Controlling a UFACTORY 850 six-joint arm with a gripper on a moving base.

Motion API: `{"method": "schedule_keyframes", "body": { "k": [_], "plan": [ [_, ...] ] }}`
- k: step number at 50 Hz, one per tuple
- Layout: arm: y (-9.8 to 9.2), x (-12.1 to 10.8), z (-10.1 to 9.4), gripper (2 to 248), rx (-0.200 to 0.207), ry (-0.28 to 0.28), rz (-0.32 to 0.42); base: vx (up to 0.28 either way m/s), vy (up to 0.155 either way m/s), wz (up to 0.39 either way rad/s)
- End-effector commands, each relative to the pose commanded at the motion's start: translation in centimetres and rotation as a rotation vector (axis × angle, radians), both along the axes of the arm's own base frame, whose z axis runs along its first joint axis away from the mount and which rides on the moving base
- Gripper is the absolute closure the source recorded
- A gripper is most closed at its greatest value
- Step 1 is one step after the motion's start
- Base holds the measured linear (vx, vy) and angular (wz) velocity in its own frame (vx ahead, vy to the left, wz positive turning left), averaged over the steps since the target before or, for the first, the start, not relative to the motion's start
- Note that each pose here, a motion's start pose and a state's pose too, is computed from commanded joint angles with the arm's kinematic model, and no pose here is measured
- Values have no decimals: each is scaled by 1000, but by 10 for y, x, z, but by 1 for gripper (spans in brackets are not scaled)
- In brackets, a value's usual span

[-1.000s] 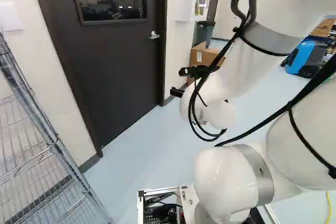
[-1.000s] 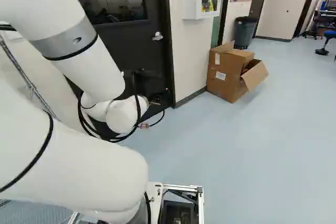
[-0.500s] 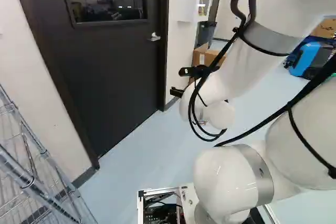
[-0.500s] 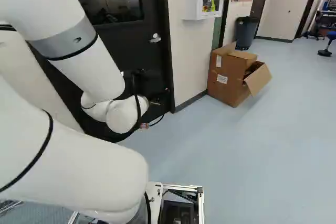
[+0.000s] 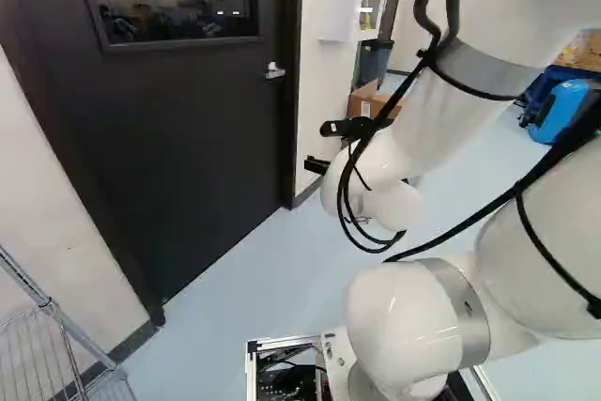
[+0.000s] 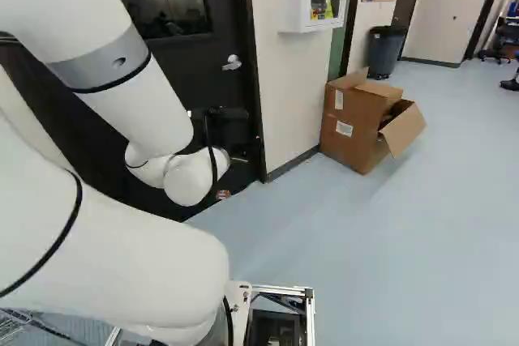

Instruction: Open the door and move inside

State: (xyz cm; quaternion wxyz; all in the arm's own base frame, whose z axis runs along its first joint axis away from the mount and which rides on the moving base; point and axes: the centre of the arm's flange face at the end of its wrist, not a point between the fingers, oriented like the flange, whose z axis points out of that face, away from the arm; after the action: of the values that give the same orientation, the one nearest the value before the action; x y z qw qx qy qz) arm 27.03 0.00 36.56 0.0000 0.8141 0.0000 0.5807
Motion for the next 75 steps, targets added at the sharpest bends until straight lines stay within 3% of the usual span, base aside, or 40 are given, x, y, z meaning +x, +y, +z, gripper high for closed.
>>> {"method": "schedule_keyframes", "body": {
  "k": [44,75],
  "plan": [
    [0,0,0,3,0,0,0,177,15,363],
    [0,1,0,3,0,1,0,163,-27,8]
  ]
}}
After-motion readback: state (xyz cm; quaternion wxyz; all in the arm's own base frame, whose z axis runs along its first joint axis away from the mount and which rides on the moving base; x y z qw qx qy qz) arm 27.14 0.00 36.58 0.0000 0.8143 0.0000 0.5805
